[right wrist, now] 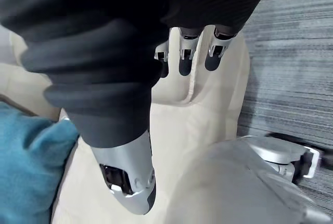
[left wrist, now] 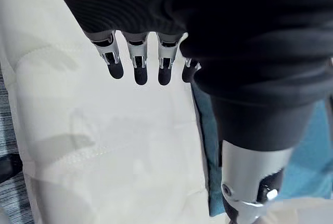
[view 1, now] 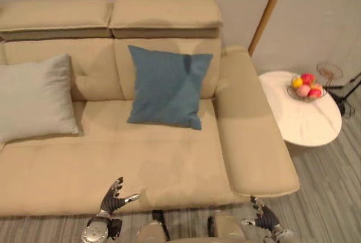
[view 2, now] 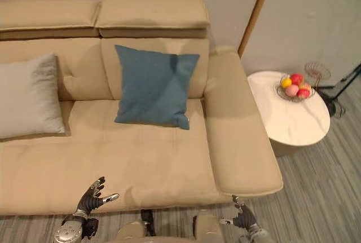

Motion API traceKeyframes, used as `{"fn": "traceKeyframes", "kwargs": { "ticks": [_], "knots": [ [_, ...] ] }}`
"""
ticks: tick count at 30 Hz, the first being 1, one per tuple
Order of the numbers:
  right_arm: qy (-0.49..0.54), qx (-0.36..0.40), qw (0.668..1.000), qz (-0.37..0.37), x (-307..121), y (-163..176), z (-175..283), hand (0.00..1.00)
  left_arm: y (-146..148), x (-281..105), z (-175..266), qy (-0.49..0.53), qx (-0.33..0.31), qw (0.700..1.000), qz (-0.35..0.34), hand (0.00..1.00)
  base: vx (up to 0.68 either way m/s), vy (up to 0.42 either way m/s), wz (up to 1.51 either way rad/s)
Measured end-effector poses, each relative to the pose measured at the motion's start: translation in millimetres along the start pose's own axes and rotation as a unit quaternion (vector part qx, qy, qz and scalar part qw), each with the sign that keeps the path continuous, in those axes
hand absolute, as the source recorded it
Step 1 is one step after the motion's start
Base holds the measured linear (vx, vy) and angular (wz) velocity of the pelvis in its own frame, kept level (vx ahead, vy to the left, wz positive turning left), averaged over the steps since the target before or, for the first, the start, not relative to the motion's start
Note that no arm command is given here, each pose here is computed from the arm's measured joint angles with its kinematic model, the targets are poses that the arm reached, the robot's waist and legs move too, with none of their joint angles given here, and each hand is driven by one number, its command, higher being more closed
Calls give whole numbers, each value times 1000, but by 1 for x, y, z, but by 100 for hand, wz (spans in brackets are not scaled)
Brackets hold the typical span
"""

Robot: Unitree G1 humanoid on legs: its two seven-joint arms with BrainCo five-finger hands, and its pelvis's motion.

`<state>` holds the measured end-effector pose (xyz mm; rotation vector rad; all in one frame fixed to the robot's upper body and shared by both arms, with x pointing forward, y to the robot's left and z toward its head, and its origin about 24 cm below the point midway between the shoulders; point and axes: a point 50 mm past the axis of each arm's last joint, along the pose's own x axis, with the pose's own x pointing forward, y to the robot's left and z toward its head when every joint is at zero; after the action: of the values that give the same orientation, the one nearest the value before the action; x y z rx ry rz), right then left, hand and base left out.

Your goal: Pick up cushions and gather them together orderly.

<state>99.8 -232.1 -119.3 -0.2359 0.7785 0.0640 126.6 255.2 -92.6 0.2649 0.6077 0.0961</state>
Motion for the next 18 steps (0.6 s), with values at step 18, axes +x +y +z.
{"fn": "traceKeyframes", "kwargs": {
  "ticks": [18],
  "knots": [
    [-17, 32, 994, -99, 3, -39, 15, 0, -22, 4, 3, 2, -47, 999, -10, 0, -261, -65, 8]
  ]
}}
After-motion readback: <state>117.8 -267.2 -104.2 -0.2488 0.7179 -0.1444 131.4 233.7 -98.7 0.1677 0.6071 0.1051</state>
